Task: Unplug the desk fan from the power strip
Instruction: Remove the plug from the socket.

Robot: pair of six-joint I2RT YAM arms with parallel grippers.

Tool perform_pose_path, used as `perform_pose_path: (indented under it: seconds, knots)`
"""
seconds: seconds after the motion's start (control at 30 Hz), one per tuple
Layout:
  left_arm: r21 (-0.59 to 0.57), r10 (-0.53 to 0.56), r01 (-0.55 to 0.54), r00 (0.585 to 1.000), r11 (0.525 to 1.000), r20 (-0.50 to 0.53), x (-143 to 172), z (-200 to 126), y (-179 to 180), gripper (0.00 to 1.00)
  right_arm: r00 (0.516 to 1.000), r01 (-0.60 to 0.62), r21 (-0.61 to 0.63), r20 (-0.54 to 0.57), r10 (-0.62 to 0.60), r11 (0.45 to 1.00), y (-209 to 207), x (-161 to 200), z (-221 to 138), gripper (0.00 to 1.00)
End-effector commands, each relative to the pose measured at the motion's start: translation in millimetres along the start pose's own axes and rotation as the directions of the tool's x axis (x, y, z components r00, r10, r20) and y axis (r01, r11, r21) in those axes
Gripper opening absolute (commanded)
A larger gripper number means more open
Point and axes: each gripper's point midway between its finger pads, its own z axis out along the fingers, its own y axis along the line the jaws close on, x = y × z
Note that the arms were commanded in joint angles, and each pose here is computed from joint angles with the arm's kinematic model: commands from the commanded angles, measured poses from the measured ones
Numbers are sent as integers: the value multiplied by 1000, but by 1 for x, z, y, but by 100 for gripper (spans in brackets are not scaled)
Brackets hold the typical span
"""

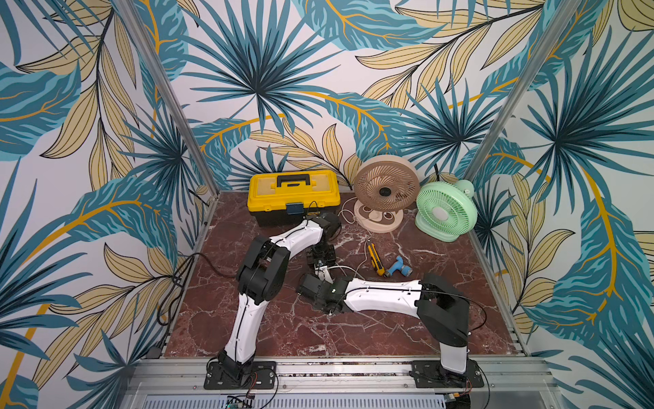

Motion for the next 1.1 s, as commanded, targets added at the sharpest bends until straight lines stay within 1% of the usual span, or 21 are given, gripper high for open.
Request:
perform_pose_path:
  seconds: [0.0, 0.1, 0.4, 0.67, 0.87, 1.07]
  knots:
    - [-113, -54, 42, 993, 993, -106, 18, 75, 26, 0, 998, -65, 2, -19, 65, 998, -17, 4, 7, 0]
    - [-113, -54, 42, 993, 993, -104, 17, 75, 26, 0, 996, -86, -4, -31, 85, 996, -21, 6, 10, 0]
    - [-114, -53, 41, 993, 993, -105, 17, 77, 26, 0, 997, -66, -6, -40, 66, 998, -16, 5, 12, 0]
    - [-111, -53, 41, 992, 993, -110, 18, 80, 25, 0, 999, 38, 59, -23, -36, 998, -3, 2, 9, 0]
    - [-109, -54, 42, 992, 993, -111, 18, 80, 25, 0, 993, 113, 153, 16, -117, 982, 0, -3, 1, 0]
    - [-108, -52, 40, 992, 993, -113, 18, 80, 24, 0, 986, 161, 190, 21, -168, 969, 8, -4, -1, 0]
